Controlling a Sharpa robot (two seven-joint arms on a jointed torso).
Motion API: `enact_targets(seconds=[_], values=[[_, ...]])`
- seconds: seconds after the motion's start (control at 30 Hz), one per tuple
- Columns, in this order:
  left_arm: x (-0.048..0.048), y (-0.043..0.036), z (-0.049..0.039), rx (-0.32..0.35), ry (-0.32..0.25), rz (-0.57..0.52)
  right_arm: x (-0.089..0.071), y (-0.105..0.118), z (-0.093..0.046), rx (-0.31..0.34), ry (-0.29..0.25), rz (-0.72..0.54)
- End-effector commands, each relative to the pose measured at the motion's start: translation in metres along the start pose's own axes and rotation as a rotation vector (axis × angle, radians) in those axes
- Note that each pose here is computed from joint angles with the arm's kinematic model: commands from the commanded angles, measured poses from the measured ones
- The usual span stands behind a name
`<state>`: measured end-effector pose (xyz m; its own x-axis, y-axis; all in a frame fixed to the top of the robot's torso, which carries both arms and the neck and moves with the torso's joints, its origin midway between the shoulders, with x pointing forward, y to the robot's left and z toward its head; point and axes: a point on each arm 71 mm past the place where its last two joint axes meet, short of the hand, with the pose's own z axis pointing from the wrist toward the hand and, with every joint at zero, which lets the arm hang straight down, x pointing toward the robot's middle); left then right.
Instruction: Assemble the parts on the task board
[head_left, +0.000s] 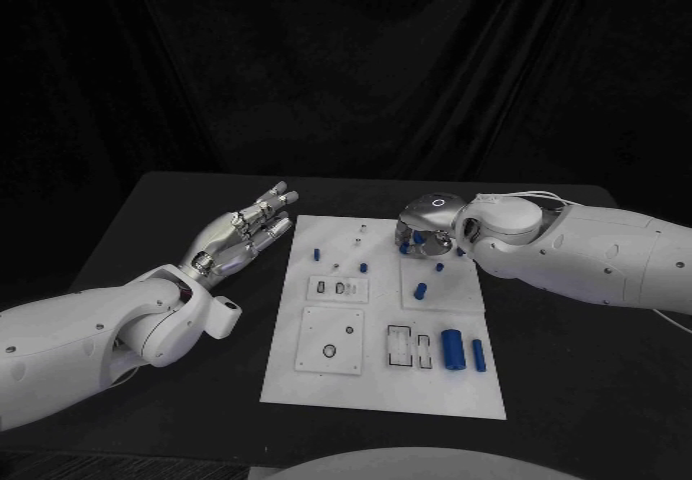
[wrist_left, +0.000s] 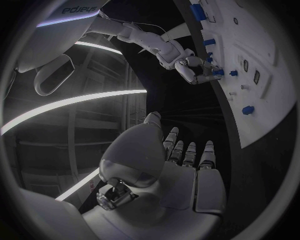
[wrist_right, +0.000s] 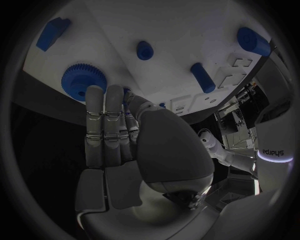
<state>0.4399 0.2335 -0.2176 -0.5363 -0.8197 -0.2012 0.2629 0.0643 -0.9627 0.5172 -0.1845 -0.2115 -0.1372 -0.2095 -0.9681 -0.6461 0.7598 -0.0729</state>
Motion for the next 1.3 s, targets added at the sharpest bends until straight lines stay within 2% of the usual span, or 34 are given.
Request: enact_targets(seconds=[0.03, 0.2, 0.47, 0.73, 0.9, 1.3], values=[[0.0016, -0.0044, 0.0016, 0.045, 0.017, -0.011, 0.000, 0.000, 0.000, -0.009, -0.025, -0.008], [0.0018, -0.0041, 0.0017, 0.043, 0.020, -0.014, 0.000, -0.001, -0.001, -0.012, -0.035, -0.008], [0.0003, -0.0042, 0.0001, 0.040, 0.017, -0.012, -0.006, 0.000, -0.005, -0.020, -0.083, -0.006], [-0.0019, -0.0043, -0.0018, 0.035, 0.006, -0.004, -0.033, 0.003, -0.005, -0.011, -0.132, 0.019], [-0.0027, -0.0042, -0.0022, 0.033, 0.000, 0.000, -0.049, 0.007, 0.000, -0.016, -0.156, 0.019], [-0.0019, -0.0038, -0.0011, 0.032, 0.002, -0.001, -0.060, 0.018, 0.024, -0.041, -0.157, 0.002]])
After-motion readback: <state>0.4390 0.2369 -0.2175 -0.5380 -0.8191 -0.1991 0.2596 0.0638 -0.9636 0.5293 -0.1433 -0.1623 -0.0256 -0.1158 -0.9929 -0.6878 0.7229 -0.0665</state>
